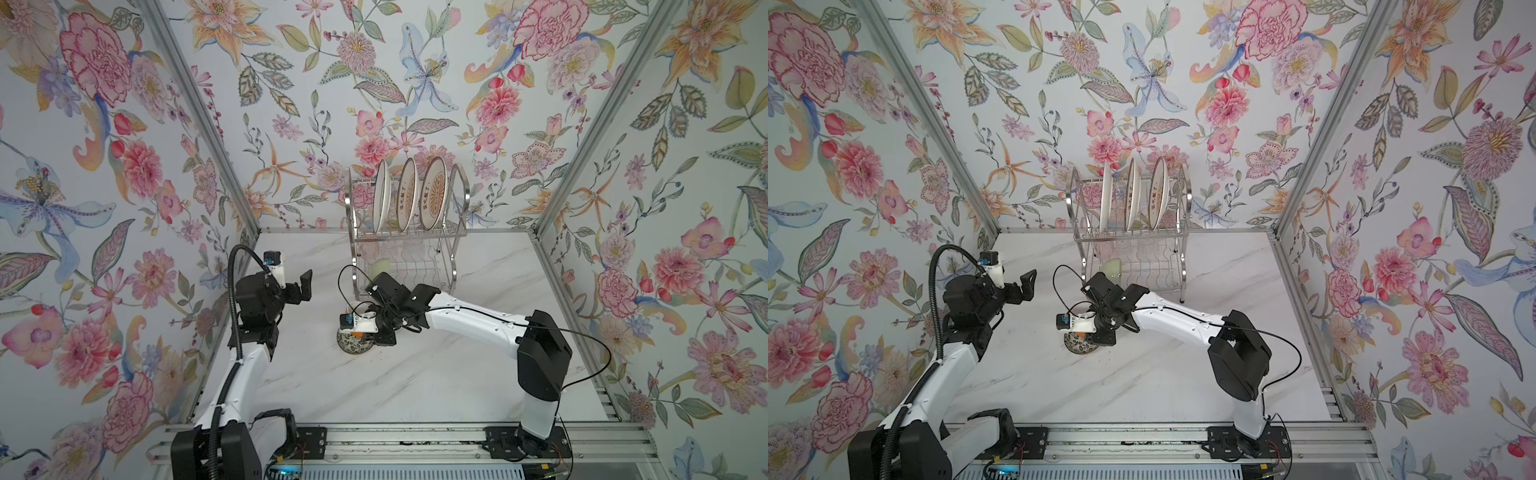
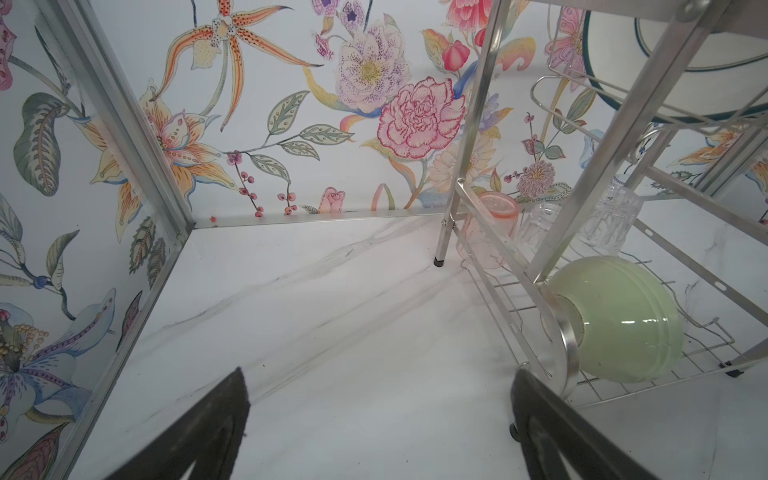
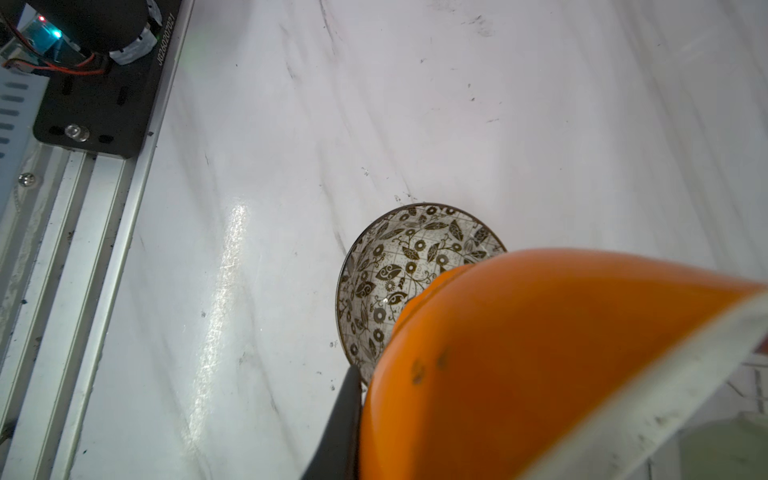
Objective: Unload the mixed dishes from the dish rack
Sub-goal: 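Carry the orange bowl toward the robot above the pink-patterned bowl, then lower the orange bowl onto the pink-patterned bowl and open the right gripper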
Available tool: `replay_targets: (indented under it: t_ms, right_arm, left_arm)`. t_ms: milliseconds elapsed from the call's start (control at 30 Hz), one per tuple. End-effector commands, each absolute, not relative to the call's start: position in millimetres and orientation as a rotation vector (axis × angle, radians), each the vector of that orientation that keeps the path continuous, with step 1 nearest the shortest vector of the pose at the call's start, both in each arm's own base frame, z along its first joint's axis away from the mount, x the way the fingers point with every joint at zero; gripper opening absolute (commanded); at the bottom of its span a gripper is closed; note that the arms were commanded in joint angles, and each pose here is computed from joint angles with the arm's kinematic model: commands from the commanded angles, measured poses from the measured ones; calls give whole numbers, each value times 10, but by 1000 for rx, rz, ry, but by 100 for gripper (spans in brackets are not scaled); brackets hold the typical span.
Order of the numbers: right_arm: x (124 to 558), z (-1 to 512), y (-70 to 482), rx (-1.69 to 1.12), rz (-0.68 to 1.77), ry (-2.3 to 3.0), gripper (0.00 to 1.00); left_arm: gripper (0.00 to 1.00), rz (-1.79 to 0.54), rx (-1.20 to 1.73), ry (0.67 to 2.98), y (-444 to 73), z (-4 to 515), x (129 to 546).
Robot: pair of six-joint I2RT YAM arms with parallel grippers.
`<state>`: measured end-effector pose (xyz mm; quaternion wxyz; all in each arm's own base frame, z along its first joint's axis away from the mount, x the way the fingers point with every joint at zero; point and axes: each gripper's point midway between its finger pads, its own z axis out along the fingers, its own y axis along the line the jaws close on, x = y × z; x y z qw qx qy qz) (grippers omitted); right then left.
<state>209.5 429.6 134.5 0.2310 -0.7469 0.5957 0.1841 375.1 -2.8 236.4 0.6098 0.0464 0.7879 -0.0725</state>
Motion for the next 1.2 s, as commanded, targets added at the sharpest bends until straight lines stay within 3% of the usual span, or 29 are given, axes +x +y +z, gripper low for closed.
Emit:
replay_targets:
  t_ms: [0,633,1167]
  right_arm:
    - [2070,1298,4330,-2103,452,1678,0]
    - [2075,988,4522,-2192,355,1782,3]
    - [2023,852,4544,-2241,345,1802,11]
  left_arm:
    - [99,-129,64,1794,73,2448,3742]
    - [99,-99,78,1769,88,2525,3694]
    - [99,-96,92,1767,75,2539,3664]
